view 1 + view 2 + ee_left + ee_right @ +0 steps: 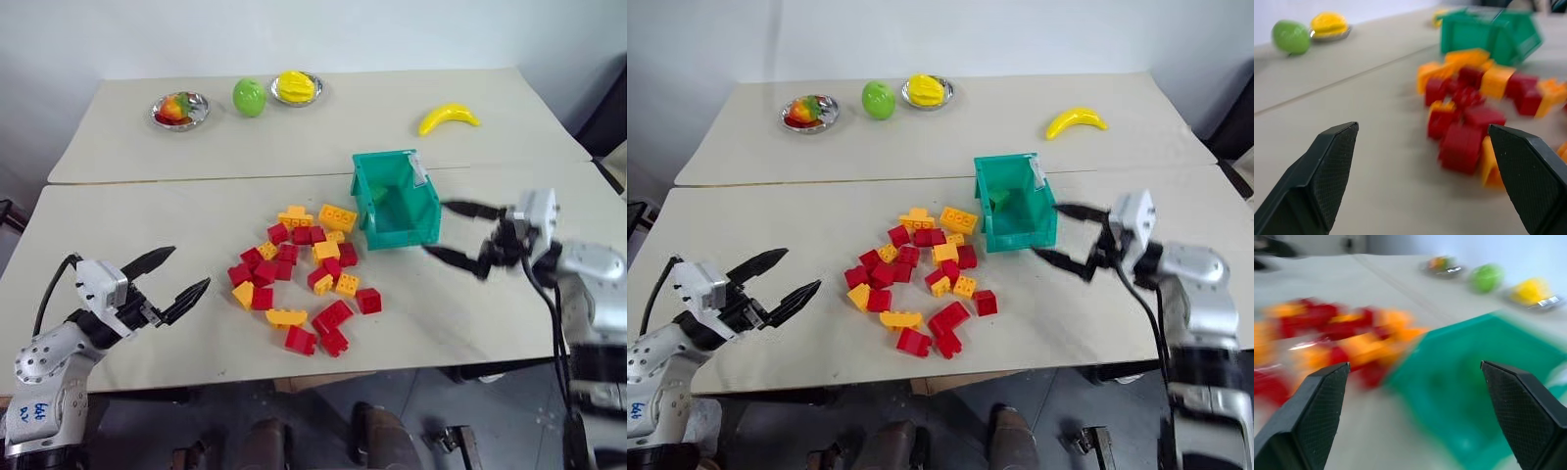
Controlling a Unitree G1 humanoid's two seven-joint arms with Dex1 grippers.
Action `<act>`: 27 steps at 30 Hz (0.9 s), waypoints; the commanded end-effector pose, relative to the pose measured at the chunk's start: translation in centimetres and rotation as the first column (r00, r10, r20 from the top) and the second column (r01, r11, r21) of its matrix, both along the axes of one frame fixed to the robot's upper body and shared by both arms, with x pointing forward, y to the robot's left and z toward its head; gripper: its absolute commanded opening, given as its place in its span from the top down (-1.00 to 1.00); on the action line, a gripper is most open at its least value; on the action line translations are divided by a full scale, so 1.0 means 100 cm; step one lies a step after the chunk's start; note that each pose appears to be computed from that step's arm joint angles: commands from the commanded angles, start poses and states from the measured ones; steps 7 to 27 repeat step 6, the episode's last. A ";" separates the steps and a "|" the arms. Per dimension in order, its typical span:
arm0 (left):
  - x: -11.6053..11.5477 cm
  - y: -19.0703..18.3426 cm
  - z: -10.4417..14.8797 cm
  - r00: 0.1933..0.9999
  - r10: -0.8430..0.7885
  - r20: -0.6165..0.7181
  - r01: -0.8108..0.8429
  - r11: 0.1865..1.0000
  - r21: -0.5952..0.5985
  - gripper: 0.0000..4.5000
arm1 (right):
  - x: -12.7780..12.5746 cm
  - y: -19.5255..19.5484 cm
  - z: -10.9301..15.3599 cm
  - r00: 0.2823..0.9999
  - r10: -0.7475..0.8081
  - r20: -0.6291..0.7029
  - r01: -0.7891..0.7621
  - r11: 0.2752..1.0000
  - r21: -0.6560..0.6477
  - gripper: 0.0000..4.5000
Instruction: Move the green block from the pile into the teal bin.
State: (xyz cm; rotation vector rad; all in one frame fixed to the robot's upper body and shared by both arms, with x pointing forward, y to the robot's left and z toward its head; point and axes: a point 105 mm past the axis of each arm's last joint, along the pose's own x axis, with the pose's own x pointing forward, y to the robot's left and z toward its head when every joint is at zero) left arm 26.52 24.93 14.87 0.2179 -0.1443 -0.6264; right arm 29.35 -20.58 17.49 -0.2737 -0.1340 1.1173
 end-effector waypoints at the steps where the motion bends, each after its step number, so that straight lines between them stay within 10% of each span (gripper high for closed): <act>1: -0.005 0.016 0.001 0.996 0.088 0.022 -0.090 0.994 0.059 -1.00 | -0.031 0.005 -0.012 0.997 0.083 -0.001 -0.083 0.996 -0.040 -0.99; 27: -0.013 0.013 -0.002 0.994 0.109 0.028 -0.112 0.989 0.092 -1.00 | -0.032 0.003 -0.024 1.000 0.009 0.018 -0.009 1.000 0.016 -0.99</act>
